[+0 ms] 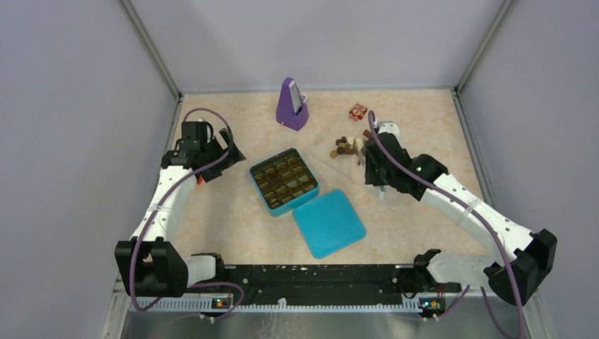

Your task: Pack the chocolate

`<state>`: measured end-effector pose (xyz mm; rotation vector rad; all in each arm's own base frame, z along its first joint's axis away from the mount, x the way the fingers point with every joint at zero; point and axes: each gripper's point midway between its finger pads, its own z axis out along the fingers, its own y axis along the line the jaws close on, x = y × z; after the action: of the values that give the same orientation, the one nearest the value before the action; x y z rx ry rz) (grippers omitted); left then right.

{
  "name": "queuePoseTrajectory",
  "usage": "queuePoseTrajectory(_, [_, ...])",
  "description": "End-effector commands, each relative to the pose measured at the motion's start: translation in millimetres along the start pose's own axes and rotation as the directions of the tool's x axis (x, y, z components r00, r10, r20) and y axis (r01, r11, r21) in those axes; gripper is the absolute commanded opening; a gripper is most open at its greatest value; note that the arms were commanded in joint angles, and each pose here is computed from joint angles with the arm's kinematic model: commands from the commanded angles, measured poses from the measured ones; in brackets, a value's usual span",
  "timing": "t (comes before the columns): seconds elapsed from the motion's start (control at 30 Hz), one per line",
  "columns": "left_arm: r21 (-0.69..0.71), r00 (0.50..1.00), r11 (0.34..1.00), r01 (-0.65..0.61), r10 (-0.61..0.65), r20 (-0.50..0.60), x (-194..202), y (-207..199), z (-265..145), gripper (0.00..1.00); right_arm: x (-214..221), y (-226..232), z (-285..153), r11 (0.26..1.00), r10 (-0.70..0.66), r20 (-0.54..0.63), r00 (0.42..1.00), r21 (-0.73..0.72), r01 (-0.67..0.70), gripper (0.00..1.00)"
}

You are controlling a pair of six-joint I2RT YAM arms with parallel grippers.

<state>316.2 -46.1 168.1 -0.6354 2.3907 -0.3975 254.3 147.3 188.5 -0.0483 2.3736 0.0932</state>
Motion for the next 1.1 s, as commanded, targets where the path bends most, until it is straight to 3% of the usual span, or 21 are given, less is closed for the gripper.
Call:
queuePoseTrajectory(0.0, [0.025, 0.999, 1.000, -0.004, 0.003, 0.032, -9.1, -5.3, 0.5, 0.99, -27.9, 37.1, -27.9, 0.990, -0.095, 0.090, 0.991, -0.092, 0.103, 0.17])
queuePoseTrajectory(0.17, [0.026, 1.000, 1.000, -0.002, 0.001, 0.030, -8.4, -5.4, 0.6, 0.99, -21.9, 94.1, -37.7, 0.952, -0.215, 0.112, 0.970, -0.196, 0.234, 0.18])
queuePoseTrajectory(0.5, [0.003, 0.999, 1.000, -0.005, 0.005, 0.044, -8.5, -0.4, -2.0, 0.99, 12.7, 170.7, -30.8, 0.860, -0.308, 0.098, 0.946, -0.397, 0.321, 0.18])
queuePoseTrajectory(1.07, [0.005, 0.999, 1.000, -0.003, 0.003, 0.034, -6.4, -0.3, 0.6, 0.99, 48.2, 171.4, -27.9, 0.834, -0.381, 0.028, 0.924, -0.421, 0.356, 0.18])
